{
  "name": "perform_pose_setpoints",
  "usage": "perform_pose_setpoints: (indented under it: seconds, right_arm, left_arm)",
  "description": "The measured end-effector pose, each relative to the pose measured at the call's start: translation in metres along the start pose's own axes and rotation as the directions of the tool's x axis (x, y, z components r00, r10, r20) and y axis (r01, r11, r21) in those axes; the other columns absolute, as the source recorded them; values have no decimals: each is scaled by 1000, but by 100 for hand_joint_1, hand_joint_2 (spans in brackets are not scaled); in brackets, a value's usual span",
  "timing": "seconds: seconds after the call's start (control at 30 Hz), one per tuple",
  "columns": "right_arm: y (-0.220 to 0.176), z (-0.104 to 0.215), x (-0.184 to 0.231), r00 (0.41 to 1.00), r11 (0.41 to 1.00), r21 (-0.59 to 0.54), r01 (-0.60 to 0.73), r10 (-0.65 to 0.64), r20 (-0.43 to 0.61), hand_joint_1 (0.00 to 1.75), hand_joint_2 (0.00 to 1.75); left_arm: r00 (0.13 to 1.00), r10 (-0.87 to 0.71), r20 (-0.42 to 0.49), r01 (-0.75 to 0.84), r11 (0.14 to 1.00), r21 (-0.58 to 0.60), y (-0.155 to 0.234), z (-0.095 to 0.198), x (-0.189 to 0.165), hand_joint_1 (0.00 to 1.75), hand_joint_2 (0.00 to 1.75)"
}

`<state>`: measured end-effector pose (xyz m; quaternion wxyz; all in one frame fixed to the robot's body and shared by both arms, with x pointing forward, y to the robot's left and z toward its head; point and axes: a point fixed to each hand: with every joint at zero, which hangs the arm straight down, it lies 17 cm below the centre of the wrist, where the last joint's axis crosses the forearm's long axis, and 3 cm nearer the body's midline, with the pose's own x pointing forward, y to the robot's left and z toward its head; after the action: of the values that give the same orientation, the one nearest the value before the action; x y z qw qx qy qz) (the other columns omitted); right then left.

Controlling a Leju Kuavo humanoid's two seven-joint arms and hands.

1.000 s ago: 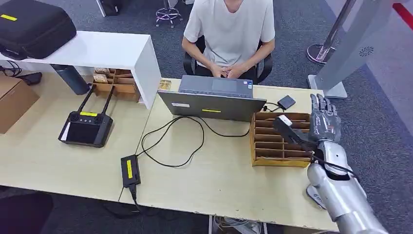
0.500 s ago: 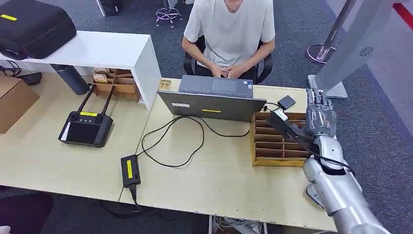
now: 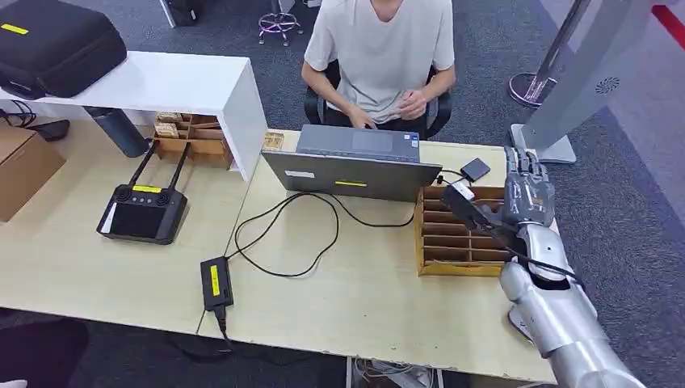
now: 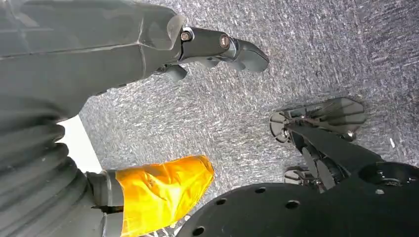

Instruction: Pass the card to the sensor for recognition and then transmit it.

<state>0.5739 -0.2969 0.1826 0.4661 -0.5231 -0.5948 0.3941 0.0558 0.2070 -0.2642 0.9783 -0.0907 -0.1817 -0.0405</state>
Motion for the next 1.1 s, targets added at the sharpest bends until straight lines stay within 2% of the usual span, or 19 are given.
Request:
perform_pose_setpoints:
  seconds: [0.73,0.77,0.83,1.1]
  right_arm:
    - [24,13,-9,1000,999,54,7,-6,-24,0,175]
    - [24,14,-9,1000,998,55,8,-7,-25,168,175]
    - [25,14,-10,1000,998,57,11,-9,-26,175,175]
    - [29,17,-11,999,997,66,32,-30,-33,175,175]
  left_arm:
    - [1000,11,6,-11,1000,1,1,-1,5,0,175]
    - [1000,12,5,-12,1000,1,1,-1,5,0,175]
    - [1000,14,5,-14,1000,2,1,-1,5,0,175]
    - [1000,16,6,-16,1000,2,1,-1,5,0,175]
